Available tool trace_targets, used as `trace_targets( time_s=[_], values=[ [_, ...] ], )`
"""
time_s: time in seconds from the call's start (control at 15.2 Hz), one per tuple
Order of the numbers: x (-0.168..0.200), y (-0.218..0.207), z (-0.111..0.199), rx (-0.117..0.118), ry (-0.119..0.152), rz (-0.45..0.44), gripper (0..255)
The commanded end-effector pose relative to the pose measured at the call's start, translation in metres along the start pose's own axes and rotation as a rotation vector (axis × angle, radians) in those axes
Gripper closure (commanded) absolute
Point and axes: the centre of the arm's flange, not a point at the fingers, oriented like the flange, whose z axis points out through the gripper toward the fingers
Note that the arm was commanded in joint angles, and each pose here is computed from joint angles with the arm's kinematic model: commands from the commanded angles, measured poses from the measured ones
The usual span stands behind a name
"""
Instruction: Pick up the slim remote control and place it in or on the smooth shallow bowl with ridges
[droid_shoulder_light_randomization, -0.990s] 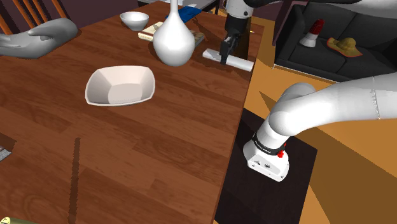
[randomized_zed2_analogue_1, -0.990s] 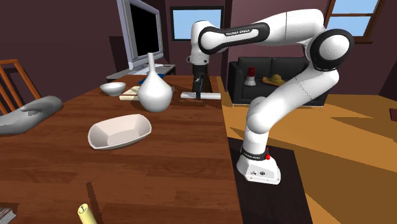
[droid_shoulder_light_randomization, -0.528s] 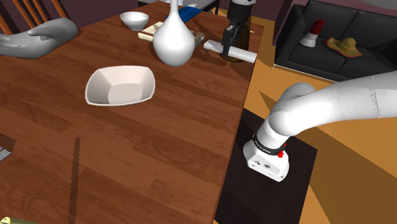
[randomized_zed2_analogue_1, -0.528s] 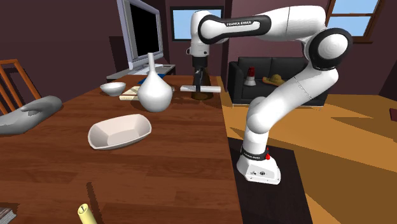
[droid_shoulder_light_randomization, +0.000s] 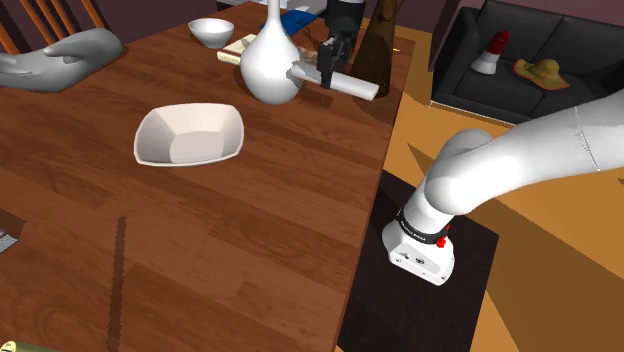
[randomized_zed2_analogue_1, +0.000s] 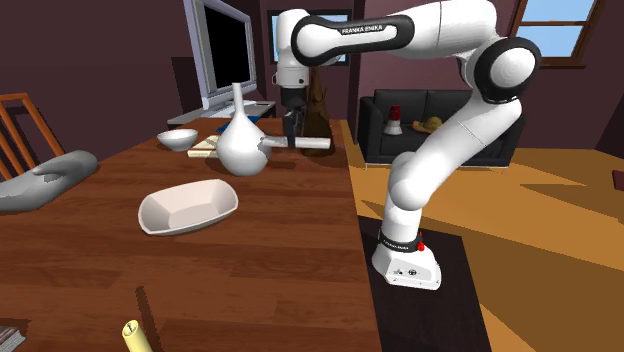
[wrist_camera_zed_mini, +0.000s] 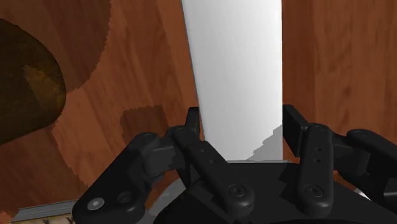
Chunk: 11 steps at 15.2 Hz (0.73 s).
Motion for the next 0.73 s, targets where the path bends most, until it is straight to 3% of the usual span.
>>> trace_targets(
  time_s=[0.0, 0.66],
  values=[
    [0.014, -0.019, -0.001, 0.001, 0.000, 0.001, 255],
    [0.089, -0.127, 0.001, 0.001, 0.000, 0.001, 255]
  ],
)
